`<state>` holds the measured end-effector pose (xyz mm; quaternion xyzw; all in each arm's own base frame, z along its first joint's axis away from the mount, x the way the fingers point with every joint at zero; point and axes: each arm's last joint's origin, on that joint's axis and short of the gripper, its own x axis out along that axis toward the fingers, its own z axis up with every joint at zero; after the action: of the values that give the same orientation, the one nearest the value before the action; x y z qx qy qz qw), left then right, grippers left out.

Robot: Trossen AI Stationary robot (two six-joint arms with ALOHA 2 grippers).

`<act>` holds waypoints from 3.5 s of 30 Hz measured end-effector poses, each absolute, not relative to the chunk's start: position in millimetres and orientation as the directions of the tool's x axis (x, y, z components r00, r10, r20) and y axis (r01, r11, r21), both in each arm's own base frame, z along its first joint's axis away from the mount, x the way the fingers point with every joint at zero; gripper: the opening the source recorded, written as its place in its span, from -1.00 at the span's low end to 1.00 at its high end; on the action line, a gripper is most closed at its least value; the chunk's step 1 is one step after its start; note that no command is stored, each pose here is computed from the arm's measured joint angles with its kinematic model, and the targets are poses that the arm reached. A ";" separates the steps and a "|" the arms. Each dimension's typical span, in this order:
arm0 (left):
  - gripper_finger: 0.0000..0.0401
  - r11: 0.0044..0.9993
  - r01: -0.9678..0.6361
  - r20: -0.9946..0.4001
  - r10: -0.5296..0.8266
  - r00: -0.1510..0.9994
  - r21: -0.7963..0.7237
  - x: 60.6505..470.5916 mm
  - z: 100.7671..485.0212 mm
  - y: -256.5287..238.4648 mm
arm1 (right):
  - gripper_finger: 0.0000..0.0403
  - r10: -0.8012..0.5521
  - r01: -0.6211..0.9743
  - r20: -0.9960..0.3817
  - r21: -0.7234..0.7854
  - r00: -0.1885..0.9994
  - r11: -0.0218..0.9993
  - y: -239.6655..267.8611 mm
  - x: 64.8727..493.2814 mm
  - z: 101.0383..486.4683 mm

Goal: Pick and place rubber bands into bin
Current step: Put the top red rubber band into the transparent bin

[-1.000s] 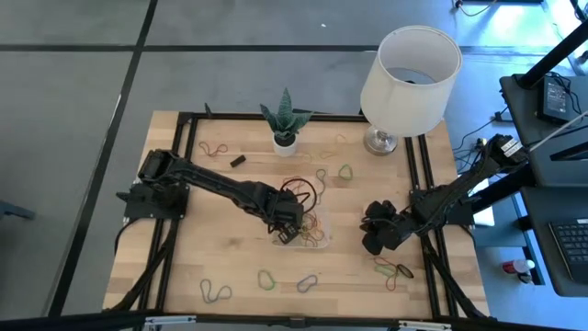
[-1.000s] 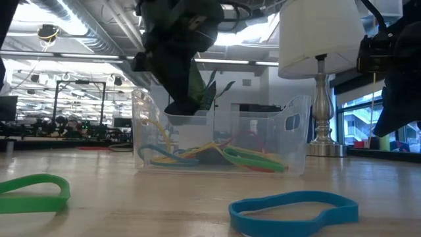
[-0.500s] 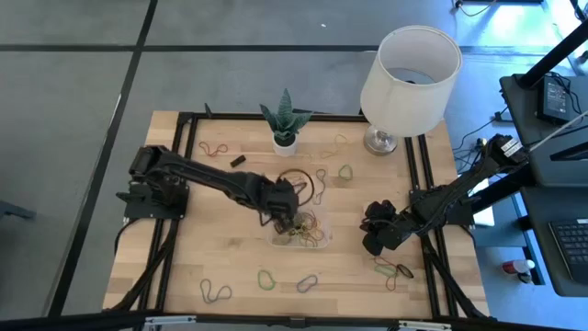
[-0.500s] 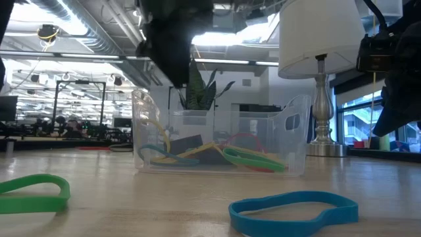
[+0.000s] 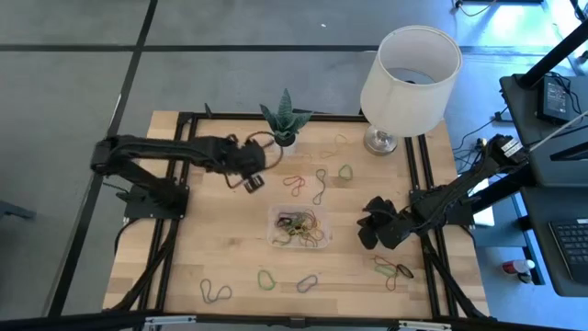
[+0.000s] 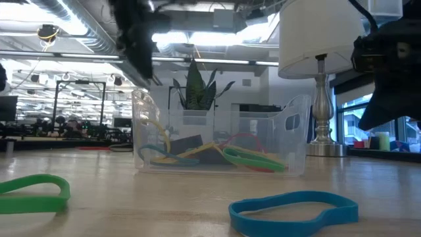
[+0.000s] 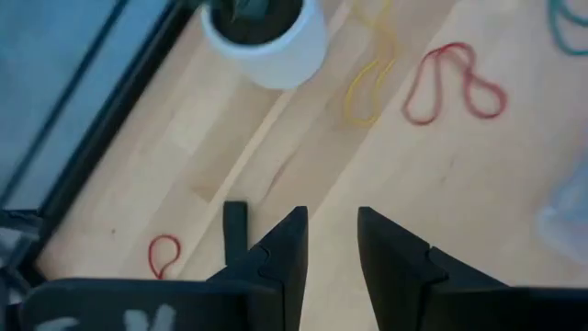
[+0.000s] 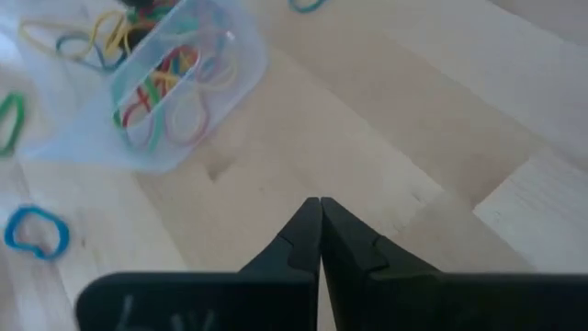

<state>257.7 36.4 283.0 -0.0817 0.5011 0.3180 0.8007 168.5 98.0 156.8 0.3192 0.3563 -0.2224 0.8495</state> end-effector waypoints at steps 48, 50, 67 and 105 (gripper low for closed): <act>-0.79 0.408 -0.912 -0.991 0.133 0.019 0.038 138.7 153.9 204.8 | -0.93 -0.267 0.733 -0.705 0.513 0.657 0.447 61.9 191.6 161.4; -0.77 0.410 -0.912 -0.992 0.113 0.049 0.002 139.6 153.9 204.2 | -0.93 -0.267 0.733 -0.705 0.513 0.657 0.447 61.8 191.6 161.4; -0.33 0.416 -0.901 -0.989 0.123 -0.080 0.124 149.0 138.0 201.3 | -0.93 -0.267 0.732 -0.705 0.513 0.658 0.449 61.9 191.7 161.4; -0.99 0.532 -0.839 -0.935 0.229 0.270 -0.112 200.7 245.4 10.5 | -0.93 -0.184 0.639 -0.754 0.370 0.631 0.674 71.3 185.2 158.3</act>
<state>200.7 10.5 245.4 -0.3171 0.4811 0.3653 0.7311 185.2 71.3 158.3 0.3217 0.3537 -0.2438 0.8438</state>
